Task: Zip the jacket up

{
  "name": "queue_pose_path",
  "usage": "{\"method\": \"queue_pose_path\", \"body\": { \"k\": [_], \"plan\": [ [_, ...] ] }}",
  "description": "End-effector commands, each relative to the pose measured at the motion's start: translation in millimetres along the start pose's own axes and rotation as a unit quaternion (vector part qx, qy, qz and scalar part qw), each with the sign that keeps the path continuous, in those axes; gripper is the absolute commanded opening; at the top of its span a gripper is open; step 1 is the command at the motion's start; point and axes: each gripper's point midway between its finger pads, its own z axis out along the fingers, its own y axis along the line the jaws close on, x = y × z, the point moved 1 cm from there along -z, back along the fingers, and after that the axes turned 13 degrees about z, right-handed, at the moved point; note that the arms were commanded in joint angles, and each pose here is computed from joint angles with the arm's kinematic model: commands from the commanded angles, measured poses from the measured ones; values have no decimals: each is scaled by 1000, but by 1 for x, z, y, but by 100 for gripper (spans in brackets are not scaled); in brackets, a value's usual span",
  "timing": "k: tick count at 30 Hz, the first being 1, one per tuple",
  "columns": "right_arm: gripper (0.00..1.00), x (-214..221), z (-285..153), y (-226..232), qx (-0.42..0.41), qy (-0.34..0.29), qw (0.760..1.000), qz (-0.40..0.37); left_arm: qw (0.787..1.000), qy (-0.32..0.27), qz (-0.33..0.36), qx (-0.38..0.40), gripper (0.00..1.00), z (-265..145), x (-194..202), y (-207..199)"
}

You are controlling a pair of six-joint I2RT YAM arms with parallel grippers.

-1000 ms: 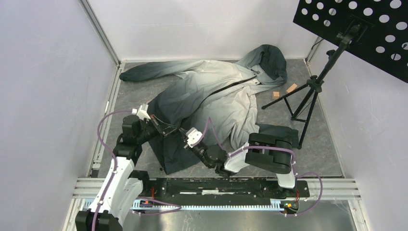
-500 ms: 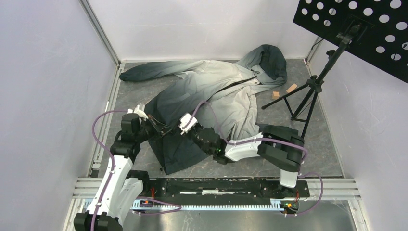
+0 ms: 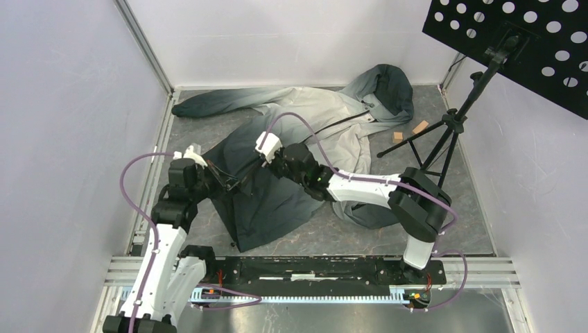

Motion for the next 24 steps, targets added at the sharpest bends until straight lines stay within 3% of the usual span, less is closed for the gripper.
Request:
{"method": "queue_pose_path", "body": {
  "k": [1, 6, 12, 24],
  "plan": [
    [0, 0, 9, -54, 54, 46, 997, -28, 995, -33, 53, -81, 2, -23, -24, 16],
    [0, 4, 12, -98, 96, 75, 992, -44, 981, -61, 75, -168, 2, -25, -45, 43],
    [0, 9, 3, -171, 160, 88, 982, -56, 970, -70, 88, -215, 2, -16, -57, 61],
    [0, 29, -45, -332, 306, 138, 939, -77, 964, -20, 72, -257, 2, 15, -30, 96]
  ]
}}
